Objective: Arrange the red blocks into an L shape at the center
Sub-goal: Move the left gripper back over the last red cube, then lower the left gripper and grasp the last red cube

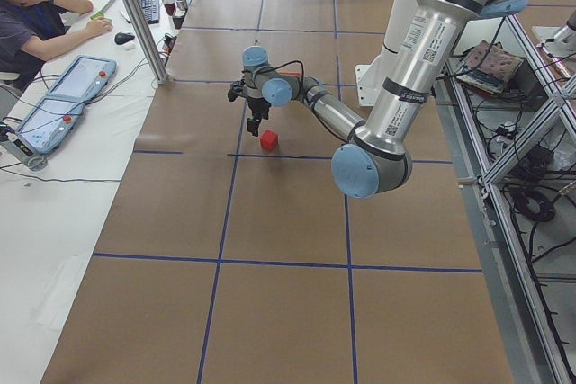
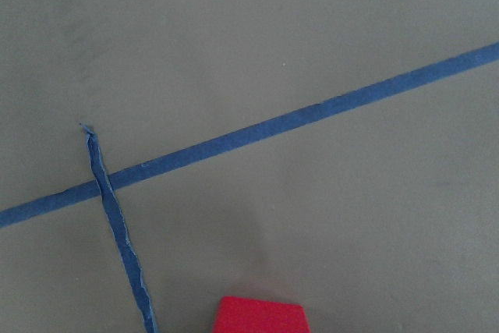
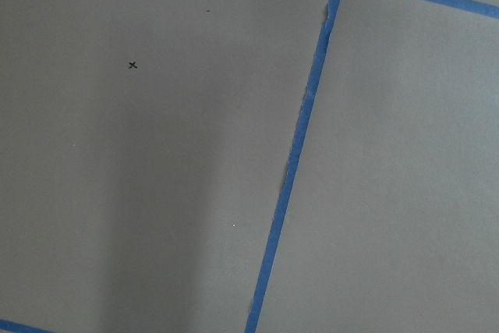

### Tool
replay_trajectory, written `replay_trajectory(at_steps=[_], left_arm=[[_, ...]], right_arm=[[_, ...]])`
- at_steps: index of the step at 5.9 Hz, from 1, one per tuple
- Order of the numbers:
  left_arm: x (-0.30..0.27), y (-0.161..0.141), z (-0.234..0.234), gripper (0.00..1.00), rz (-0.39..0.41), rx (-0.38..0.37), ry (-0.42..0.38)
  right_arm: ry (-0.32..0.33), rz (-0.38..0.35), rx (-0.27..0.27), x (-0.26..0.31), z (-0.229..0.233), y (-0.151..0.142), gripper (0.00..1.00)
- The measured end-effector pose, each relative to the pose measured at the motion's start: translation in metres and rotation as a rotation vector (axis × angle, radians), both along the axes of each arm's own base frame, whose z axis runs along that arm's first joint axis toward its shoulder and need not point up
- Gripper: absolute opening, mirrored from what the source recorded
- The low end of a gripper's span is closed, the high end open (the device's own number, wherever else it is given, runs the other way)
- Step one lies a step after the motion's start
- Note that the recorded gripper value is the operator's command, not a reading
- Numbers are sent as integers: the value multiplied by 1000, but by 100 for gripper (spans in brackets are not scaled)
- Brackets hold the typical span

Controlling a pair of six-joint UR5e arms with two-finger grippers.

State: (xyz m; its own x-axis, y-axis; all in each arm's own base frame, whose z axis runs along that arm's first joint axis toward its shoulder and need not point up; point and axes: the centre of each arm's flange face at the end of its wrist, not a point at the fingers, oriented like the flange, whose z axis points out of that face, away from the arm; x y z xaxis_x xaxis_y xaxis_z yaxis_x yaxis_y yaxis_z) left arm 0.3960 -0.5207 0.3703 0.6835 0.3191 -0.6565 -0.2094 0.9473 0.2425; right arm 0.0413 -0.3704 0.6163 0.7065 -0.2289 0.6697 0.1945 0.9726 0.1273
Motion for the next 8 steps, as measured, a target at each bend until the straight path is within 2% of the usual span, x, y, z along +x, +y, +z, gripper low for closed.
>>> replay_trajectory(at_steps=[5,6,7,8], left_arm=[[19,14,13,100,29,-24,-18],[26,17,18,96,41,-30,-25],[31,19,24,77,49,-37,-34],[35,19,27,40,54,-42,-39]], right_arm=[[0,0,0,0,0,0,100],[0,0,-1,0,0,0,100],[0,0,-1,0,1,0,100],[0,0,0,0,0,0,100]])
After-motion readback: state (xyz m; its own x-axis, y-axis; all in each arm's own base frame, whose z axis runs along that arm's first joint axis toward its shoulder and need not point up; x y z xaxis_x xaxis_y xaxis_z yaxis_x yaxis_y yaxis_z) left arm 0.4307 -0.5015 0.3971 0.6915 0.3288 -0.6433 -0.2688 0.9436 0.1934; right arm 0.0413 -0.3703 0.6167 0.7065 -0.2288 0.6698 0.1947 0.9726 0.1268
